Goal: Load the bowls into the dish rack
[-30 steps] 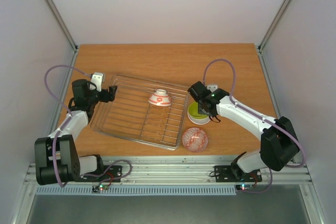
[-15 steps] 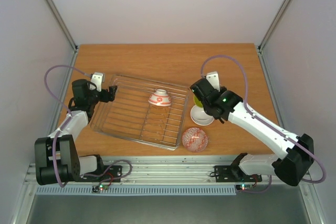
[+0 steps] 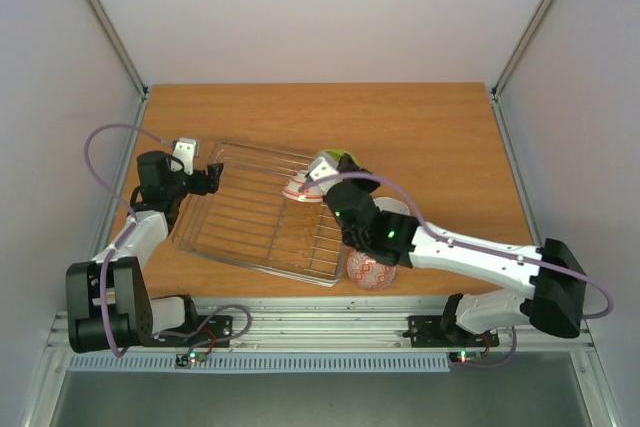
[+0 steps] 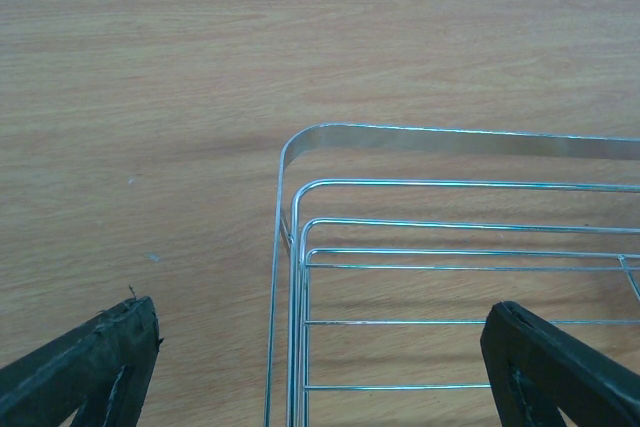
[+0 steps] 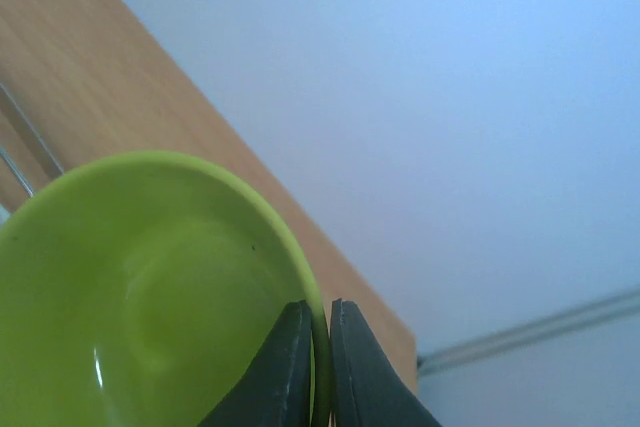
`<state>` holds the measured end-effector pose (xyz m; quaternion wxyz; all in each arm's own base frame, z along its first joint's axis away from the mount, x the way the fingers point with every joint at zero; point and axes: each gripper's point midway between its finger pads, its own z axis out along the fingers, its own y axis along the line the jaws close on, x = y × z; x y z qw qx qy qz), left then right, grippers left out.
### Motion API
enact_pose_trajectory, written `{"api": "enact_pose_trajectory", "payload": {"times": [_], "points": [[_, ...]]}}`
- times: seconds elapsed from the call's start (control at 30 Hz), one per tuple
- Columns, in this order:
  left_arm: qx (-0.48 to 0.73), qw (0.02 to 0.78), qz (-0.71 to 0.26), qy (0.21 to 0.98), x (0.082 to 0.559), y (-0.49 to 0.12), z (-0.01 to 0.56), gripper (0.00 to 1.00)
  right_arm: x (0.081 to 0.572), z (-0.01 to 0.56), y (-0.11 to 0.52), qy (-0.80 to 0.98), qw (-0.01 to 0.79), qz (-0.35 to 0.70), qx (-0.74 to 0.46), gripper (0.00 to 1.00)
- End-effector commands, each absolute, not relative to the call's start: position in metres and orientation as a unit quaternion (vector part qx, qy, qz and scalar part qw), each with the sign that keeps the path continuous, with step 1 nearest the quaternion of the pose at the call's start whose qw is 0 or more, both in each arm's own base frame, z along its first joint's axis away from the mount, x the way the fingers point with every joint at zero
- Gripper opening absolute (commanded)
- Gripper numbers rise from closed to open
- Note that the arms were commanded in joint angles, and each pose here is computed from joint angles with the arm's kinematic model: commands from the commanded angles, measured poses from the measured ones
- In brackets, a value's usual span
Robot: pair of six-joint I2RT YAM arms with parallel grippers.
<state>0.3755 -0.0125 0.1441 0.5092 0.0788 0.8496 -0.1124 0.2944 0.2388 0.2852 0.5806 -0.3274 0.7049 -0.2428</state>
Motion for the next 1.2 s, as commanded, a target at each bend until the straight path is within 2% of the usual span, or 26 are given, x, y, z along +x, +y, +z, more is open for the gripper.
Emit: {"api": "enact_pose_trajectory", "payload": {"times": [0.0, 0.17, 0.23, 0.43, 0.7, 1.17], "points": [[0.081, 0.526, -0.107, 0.840, 0.379, -0.010, 0.155, 0.89, 0.289, 0.337, 0.269, 0.589, 0.660, -0.317, -0.342, 0.01], [0.082, 0.525, -0.107, 0.840, 0.380, -0.010, 0.154, 0.89, 0.277, 0.359, 0.284, 0.495, 0.700, -0.397, -0.326, 0.01], [0.081, 0.524, -0.108, 0.841, 0.380, -0.010, 0.153, 0.89, 0.276, 0.351, 0.291, 0.482, 0.692, -0.415, -0.341, 0.01], [0.081, 0.522, -0.108, 0.842, 0.380, -0.010, 0.151, 0.89, 0.253, 0.347, 0.305, 0.465, 0.711, -0.383, -0.362, 0.01], [0.081, 0.523, -0.111, 0.841, 0.380, -0.011, 0.151, 0.89, 0.225, 0.318, 0.327, 0.462, 0.690, -0.379, -0.407, 0.01], [0.081, 0.523, -0.117, 0.840, 0.379, -0.013, 0.153, 0.89, 0.219, 0.264, 0.351, 0.465, 0.672, -0.367, -0.444, 0.01]]}}
